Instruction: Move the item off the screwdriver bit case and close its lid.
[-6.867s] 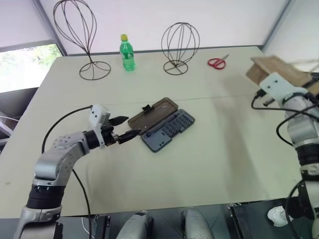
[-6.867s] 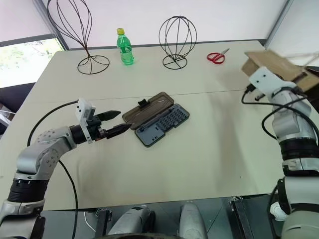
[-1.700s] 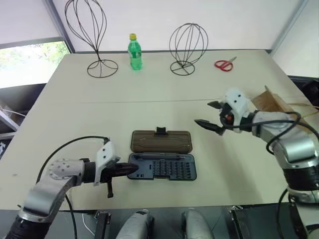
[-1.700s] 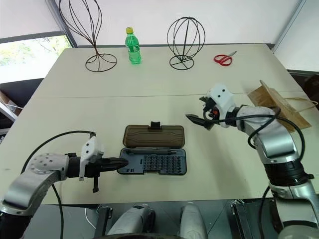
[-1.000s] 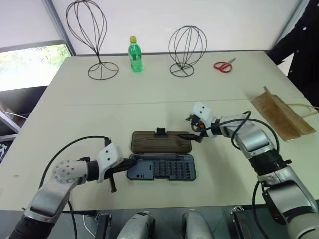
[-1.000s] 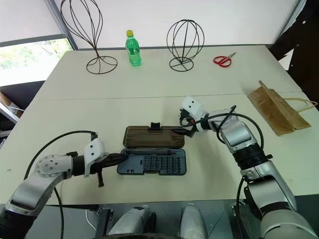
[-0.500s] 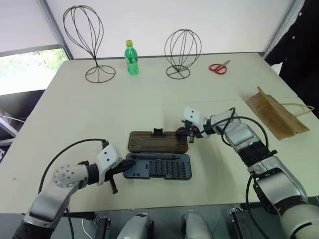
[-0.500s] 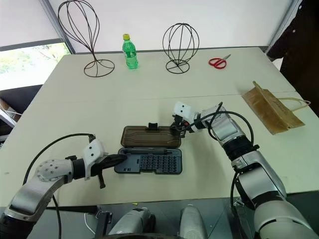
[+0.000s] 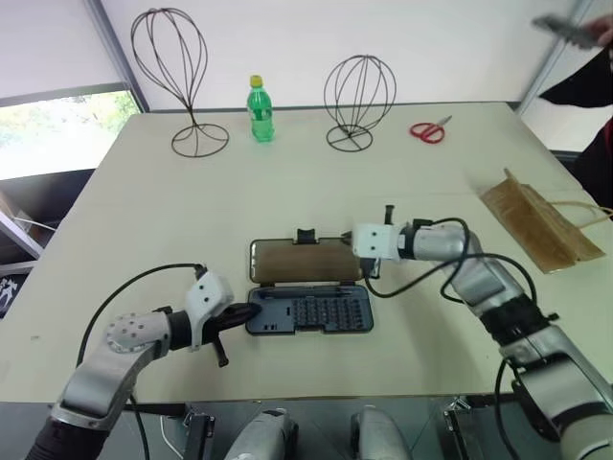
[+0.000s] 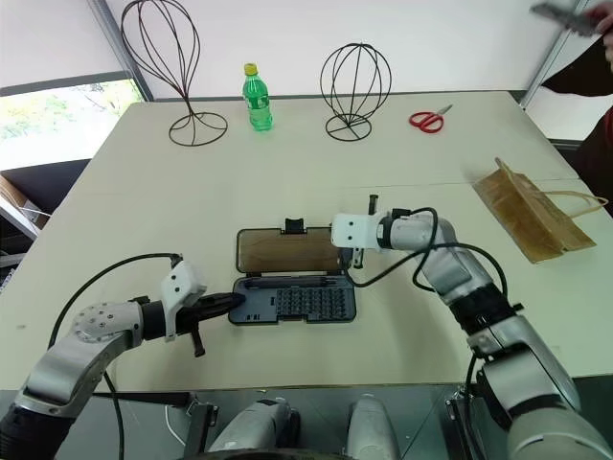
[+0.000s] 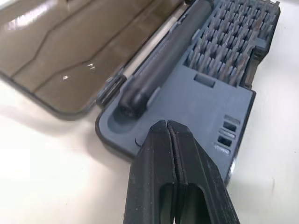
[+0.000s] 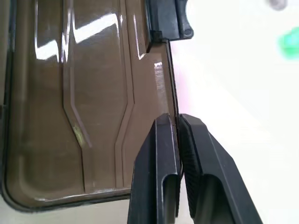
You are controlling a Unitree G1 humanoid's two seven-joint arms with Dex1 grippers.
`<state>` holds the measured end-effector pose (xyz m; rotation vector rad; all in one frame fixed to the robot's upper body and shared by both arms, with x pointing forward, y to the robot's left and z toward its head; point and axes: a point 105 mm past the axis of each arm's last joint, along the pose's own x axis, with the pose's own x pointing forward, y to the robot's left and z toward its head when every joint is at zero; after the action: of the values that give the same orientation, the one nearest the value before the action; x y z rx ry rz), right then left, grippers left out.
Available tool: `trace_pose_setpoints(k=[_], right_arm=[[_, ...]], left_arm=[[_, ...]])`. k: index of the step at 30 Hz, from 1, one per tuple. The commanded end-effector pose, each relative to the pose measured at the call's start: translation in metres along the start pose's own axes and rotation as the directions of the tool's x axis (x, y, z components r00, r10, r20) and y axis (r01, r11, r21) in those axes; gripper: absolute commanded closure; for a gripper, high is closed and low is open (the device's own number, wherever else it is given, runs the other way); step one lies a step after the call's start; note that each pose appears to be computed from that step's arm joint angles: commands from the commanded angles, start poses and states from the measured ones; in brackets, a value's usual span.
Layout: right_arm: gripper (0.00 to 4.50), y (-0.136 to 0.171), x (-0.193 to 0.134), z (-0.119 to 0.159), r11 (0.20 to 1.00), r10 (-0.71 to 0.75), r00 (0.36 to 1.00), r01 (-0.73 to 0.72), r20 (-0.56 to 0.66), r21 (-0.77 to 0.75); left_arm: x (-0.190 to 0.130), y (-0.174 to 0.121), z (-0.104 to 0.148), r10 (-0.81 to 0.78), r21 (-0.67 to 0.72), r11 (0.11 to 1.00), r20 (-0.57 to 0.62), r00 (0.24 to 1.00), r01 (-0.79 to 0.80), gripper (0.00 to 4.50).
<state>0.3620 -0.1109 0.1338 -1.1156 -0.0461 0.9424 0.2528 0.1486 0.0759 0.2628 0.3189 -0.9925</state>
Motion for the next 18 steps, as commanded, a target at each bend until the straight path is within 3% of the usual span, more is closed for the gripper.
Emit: trace_pose_setpoints(k=[1, 4, 7, 9, 14, 18], right_arm=[[4.47, -0.027, -0.023, 0.01, 0.984, -0.173, 0.985, 0.172, -0.009, -0.045], [4.47, -0.02, -0.022, 0.018, 0.981, -0.174, 0.985, 0.173, 0.006, -0.081], [4.47, -0.016, -0.019, 0.023, 0.979, -0.169, 0.985, 0.17, 0.016, -0.113], [4.47, -0.017, -0.019, 0.022, 0.976, -0.172, 0.985, 0.172, 0.012, -0.134], [4.47, -0.018, -0.021, 0.019, 0.967, -0.171, 0.985, 0.172, 0.019, -0.186], [4.47, -0.015, -0.02, 0.022, 0.968, -0.158, 0.986, 0.164, 0.046, -0.191]], left_arm=[[-0.002, -0.001, -0.011, -0.017, -0.099, 0.995, -0.03, 0.999, 0.014, 4.5], [-0.006, -0.009, 0.01, -0.076, -0.289, 0.952, 0.113, 0.991, 0.105, 4.5], [-0.027, -0.017, 0.043, -0.16, -0.487, 0.816, 0.328, 0.931, 0.312, 4.5], [-0.044, 0.004, 0.063, -0.083, -0.538, 0.774, 0.438, 0.895, 0.335, 4.5], [-0.065, 0.084, 0.066, 0.286, -0.598, 0.801, 0.425, 0.859, 0.029, 4.5], [-0.06, 0.138, 0.044, 0.506, -0.555, 0.779, 0.281, 0.816, -0.292, 4.5]])
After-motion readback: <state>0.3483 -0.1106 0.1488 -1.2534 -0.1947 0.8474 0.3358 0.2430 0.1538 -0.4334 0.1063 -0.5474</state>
